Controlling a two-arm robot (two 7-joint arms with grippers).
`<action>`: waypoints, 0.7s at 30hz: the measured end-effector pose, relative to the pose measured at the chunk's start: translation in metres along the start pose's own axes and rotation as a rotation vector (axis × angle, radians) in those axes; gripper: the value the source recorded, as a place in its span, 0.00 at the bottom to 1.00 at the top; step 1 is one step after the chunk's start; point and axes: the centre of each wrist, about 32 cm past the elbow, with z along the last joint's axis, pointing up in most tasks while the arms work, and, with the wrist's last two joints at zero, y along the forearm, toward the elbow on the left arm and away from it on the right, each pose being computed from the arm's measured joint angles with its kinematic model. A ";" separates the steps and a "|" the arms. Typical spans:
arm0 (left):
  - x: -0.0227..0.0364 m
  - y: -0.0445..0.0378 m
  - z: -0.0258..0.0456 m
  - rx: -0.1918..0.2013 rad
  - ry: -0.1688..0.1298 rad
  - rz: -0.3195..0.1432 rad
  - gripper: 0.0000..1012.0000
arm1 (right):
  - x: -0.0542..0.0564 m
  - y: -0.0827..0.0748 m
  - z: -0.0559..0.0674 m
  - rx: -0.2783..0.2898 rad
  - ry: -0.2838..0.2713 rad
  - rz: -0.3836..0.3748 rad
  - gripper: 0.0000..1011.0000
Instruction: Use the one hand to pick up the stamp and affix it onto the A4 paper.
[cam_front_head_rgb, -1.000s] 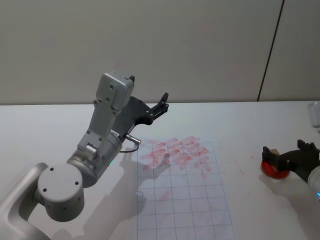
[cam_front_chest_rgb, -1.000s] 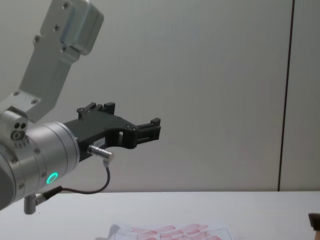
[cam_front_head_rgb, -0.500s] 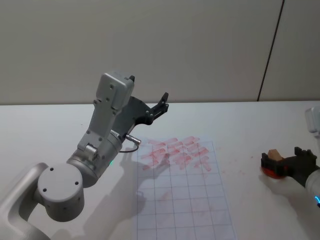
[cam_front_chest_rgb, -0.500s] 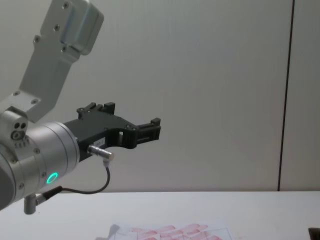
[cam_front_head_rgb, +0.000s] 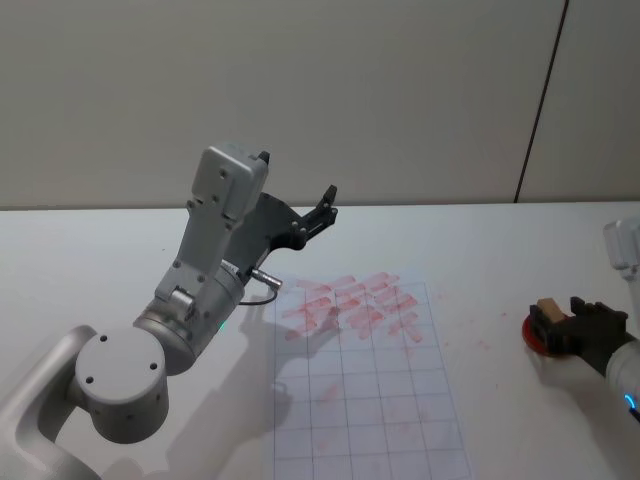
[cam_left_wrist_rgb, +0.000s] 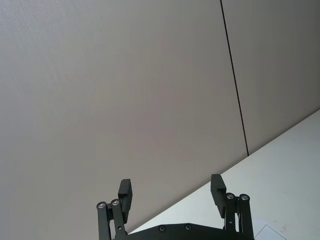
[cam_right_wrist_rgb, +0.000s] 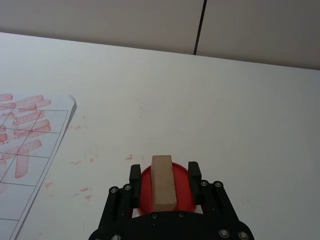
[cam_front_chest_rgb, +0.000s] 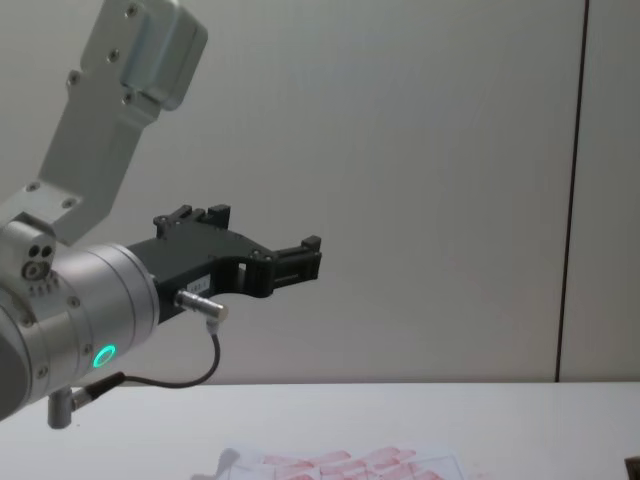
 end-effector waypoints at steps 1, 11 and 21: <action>0.0000 0.0000 0.0000 0.000 0.000 0.000 0.99 | 0.000 0.001 -0.001 -0.001 -0.002 -0.001 0.58; 0.0000 0.0000 0.0000 0.000 0.000 0.000 0.99 | 0.001 0.003 -0.004 -0.014 -0.009 -0.014 0.27; 0.0000 0.0000 0.0000 0.000 0.000 0.000 0.99 | 0.002 0.005 -0.007 -0.026 -0.014 -0.026 0.22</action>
